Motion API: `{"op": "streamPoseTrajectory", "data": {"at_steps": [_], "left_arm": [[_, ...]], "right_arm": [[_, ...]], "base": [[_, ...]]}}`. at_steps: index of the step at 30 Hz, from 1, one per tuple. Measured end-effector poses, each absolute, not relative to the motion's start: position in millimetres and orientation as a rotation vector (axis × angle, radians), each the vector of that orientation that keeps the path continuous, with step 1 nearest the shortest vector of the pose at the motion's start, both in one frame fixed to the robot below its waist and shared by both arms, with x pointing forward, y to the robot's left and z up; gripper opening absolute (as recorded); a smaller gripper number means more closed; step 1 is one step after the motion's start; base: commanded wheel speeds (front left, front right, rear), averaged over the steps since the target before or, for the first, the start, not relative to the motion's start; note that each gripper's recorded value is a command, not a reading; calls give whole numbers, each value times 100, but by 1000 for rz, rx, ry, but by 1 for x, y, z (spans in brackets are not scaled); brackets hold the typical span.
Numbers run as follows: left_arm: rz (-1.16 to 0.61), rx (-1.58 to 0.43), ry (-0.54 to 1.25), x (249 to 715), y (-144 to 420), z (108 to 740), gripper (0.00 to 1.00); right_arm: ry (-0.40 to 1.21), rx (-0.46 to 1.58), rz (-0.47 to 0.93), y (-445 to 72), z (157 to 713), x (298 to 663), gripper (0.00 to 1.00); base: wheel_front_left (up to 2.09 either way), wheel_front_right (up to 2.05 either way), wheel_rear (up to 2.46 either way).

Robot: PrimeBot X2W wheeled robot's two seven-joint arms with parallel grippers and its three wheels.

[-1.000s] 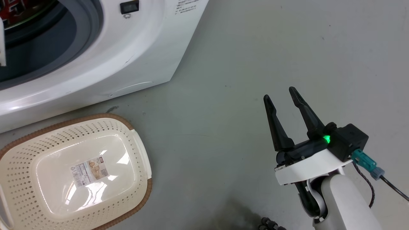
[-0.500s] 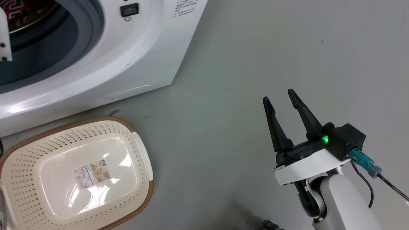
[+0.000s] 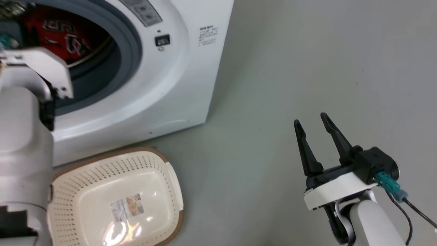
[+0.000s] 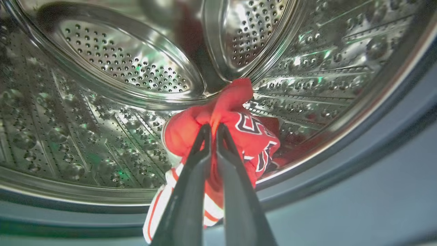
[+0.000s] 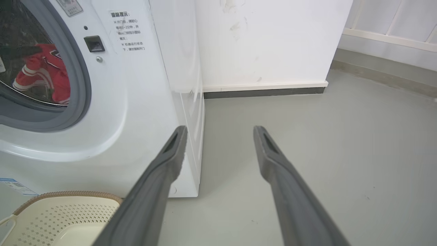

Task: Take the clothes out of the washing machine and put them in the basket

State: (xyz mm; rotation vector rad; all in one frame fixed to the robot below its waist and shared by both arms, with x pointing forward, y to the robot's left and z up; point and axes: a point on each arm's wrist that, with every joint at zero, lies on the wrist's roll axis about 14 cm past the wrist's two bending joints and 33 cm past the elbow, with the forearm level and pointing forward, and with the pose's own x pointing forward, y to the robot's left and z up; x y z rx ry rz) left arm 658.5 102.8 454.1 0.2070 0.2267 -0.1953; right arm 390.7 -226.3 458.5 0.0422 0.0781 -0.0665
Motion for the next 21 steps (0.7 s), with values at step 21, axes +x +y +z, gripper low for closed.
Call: {"op": "streamPoseTrajectory", "data": {"at_steps": [21], "left_arm": [[-172,-31,-121,549,122,556,0]], "right_arm": [[-10,28,-19,-207,491,359,100]], "base": [[0,0,0]]}}
